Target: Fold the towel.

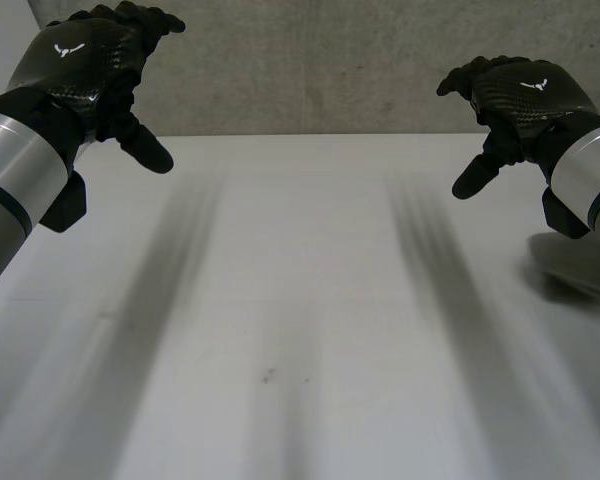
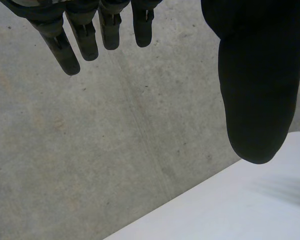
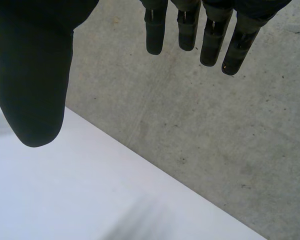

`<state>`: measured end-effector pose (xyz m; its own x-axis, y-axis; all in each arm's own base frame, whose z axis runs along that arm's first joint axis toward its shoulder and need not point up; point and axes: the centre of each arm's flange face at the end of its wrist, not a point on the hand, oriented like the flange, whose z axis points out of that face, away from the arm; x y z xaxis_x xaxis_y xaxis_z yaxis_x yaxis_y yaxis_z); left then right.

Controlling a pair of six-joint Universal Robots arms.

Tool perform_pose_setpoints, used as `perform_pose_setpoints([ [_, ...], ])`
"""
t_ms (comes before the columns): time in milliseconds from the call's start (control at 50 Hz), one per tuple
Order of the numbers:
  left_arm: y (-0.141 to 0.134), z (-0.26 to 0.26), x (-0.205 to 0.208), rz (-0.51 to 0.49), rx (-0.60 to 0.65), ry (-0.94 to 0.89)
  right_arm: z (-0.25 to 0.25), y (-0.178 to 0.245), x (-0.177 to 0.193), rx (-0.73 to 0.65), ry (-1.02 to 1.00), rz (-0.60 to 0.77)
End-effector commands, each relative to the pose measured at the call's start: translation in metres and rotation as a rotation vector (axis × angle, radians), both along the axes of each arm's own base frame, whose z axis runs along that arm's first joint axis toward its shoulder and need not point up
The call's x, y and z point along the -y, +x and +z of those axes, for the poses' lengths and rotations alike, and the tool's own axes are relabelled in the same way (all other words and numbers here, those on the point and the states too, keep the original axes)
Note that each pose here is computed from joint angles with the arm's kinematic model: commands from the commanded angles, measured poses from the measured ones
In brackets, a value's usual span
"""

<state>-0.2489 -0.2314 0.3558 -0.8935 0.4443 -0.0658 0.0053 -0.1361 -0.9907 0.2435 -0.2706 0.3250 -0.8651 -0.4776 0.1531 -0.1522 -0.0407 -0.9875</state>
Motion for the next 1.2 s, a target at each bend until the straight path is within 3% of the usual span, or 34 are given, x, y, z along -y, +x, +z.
perform_pose_setpoints([
  [20,0.0,0.0,0.0,0.0,0.0,-0.002,0.0,0.001,-0.001,0.0,0.0,0.003],
  [1200,0.004,-0.001,0.009,0.023,-0.01,-0.027,0.011,-0.003,-0.007,-0.01,-0.043,-0.001],
])
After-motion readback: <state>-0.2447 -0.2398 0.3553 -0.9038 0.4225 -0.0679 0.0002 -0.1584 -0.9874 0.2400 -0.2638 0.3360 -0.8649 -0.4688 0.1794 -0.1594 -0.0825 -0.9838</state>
